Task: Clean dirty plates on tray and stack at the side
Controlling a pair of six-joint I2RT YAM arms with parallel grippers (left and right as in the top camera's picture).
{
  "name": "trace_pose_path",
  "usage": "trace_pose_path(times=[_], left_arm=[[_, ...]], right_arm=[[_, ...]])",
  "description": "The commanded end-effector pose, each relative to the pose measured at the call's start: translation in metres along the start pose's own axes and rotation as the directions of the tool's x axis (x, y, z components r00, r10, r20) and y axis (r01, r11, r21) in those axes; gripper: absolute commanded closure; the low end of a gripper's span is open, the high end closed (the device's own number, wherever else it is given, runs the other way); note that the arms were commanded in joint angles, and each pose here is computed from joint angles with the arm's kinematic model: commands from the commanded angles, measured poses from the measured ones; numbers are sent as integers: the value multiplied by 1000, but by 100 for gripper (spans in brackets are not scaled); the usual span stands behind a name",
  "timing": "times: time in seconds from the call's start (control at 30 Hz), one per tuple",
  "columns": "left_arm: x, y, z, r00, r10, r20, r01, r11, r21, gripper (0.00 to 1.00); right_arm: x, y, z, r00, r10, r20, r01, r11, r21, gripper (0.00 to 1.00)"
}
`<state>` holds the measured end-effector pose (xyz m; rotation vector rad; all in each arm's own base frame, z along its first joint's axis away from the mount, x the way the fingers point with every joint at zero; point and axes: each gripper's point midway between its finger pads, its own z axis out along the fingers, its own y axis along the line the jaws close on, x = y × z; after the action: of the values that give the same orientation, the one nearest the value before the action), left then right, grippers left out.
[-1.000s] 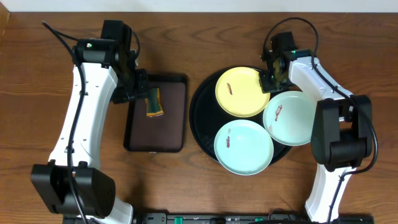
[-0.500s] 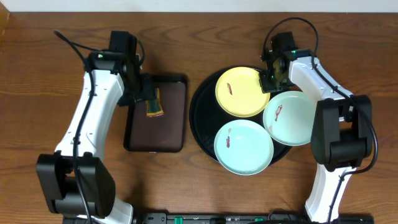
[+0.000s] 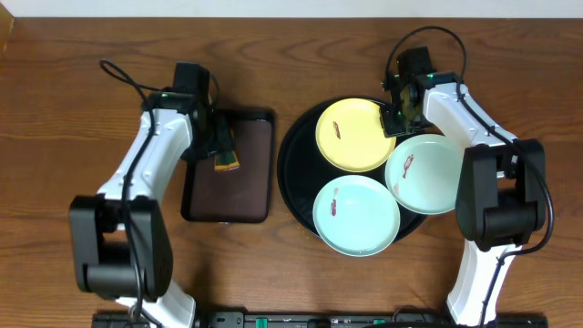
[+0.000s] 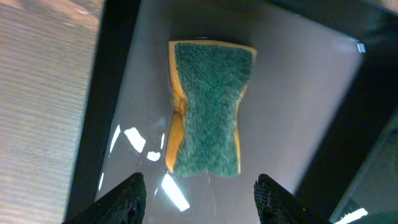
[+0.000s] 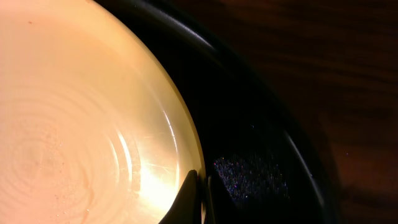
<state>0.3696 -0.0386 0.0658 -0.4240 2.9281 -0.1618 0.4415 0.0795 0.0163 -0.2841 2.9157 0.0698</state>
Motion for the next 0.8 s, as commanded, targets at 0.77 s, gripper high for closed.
trace_pose_path(times=[0.77], left_arm=[[-4,2,53,999,32,-8,-33,993,-116,74]], right_arm=[[11,2,5,999,5,-43,-4,1000,4,99]])
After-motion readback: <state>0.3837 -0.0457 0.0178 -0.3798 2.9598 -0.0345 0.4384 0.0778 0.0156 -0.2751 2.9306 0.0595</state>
